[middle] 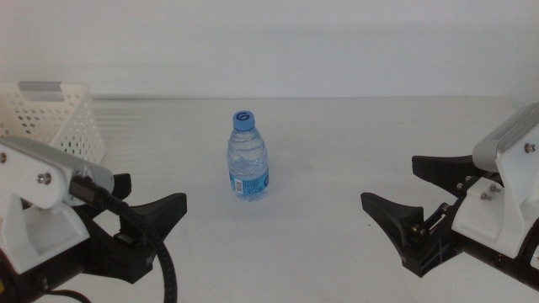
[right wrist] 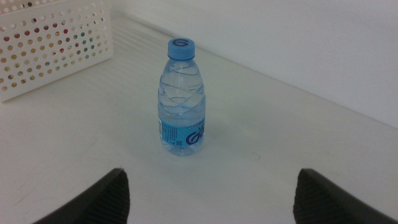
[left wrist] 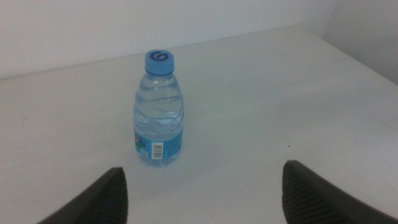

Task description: Use arms to grab the bottles and put them into the dustbin to the left of the table.

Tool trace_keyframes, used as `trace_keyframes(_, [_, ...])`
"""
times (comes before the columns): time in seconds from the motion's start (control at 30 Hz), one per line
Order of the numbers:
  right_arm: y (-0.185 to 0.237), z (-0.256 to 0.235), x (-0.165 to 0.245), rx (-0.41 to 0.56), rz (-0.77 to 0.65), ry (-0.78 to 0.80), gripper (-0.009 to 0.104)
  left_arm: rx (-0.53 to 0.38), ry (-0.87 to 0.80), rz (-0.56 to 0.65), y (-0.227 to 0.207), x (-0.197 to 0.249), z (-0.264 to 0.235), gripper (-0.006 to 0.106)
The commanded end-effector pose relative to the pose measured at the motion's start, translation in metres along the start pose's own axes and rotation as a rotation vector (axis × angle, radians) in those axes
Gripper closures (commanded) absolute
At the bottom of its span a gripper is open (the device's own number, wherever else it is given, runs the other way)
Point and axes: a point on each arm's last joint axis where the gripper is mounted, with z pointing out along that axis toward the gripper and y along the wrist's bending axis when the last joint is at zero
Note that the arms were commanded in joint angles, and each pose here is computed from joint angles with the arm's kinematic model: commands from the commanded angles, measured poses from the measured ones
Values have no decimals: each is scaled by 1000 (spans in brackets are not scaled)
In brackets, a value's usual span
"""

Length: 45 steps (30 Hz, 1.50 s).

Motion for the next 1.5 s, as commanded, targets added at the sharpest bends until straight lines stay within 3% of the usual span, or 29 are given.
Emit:
trace_keyframes(0.0, [0, -2, -17, 3, -12, -115, 23, 24, -105, -2, -4, -16, -3, 24])
trace_keyframes(0.2, [0, -2, -17, 3, -12, -115, 23, 21, -160, -2, -3, -22, -3, 24])
trace_keyframes(0.43, [0, -2, -17, 3, -12, -115, 23, -73, -187, -8, 12, -41, 7, 24])
trace_keyframes(0.7, [0, -2, -17, 3, -12, -115, 23, -151, -184, 116, 26, -68, 33, 24])
trace_keyframes(1.07, [0, -2, -17, 3, -12, -115, 23, -64, -280, 137, 29, -21, 66, 24])
trace_keyframes(1.47, [0, -2, -17, 3, -12, -115, 23, 23, -220, 96, 31, 37, 89, 18])
